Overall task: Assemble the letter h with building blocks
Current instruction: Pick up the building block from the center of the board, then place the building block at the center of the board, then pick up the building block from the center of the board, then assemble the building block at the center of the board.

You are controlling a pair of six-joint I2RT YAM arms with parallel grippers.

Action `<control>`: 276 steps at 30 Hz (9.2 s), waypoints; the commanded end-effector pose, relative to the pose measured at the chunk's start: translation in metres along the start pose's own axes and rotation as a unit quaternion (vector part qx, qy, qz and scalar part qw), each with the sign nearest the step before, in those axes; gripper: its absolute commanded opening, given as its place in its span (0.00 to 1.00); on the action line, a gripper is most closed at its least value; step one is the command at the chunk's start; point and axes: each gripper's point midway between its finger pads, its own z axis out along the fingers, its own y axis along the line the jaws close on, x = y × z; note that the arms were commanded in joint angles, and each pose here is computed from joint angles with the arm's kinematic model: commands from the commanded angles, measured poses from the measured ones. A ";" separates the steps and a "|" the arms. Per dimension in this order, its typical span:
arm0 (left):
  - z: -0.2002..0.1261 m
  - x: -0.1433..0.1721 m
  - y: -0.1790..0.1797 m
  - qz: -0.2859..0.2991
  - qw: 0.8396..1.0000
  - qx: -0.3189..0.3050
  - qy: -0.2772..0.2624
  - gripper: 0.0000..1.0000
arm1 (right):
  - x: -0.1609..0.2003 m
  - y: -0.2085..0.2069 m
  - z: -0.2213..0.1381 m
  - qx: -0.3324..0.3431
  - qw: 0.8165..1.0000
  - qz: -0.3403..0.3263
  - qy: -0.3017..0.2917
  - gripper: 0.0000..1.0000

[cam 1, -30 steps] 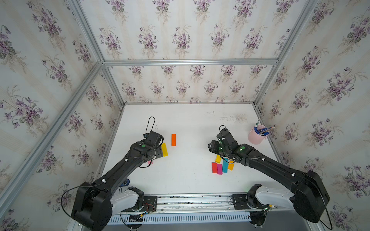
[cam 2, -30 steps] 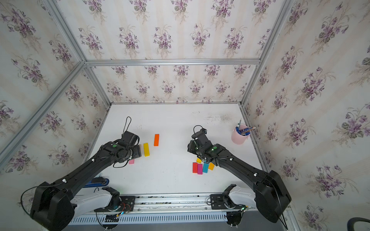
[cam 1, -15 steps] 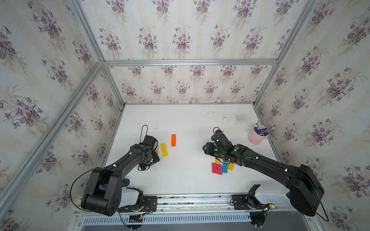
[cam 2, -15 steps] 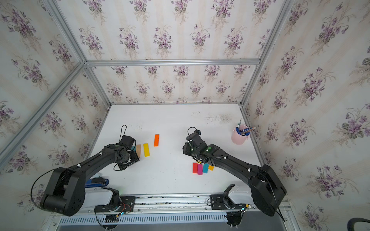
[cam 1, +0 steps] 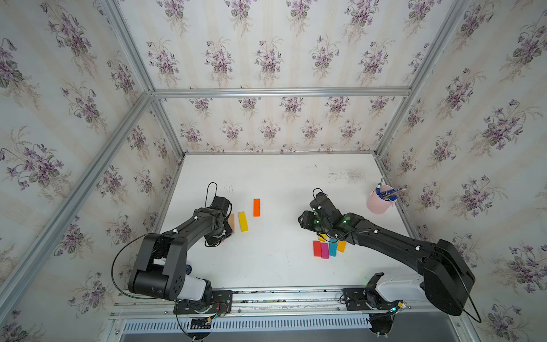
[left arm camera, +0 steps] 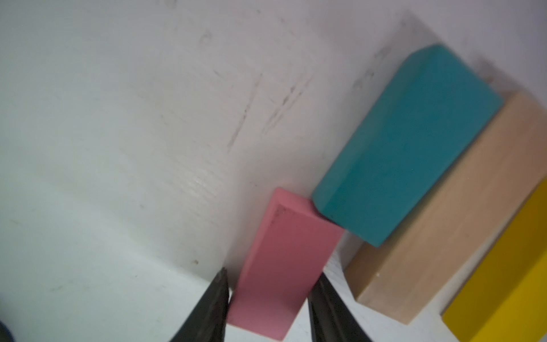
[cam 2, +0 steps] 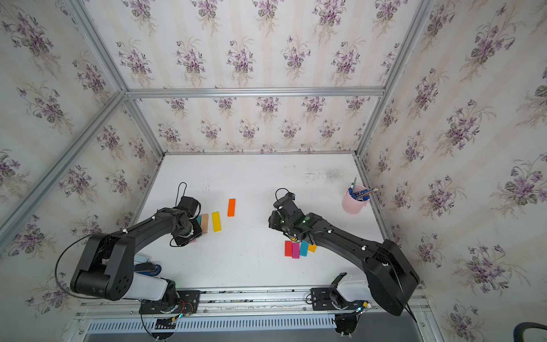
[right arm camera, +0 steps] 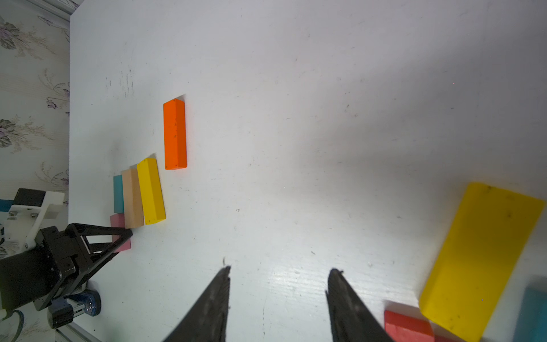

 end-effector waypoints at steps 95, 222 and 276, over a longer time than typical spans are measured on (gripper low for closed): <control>-0.125 0.032 -0.022 0.089 0.975 0.186 -0.078 0.76 | 0.094 0.126 0.125 0.001 0.959 -0.263 0.104 0.85; -0.094 0.029 -0.033 0.078 0.975 0.206 -0.031 0.78 | 0.072 0.103 0.172 0.171 0.970 -0.106 0.139 0.68; -0.090 0.030 -0.031 0.080 0.976 0.202 -0.026 0.78 | 0.069 0.112 0.165 0.162 0.971 -0.117 0.132 0.70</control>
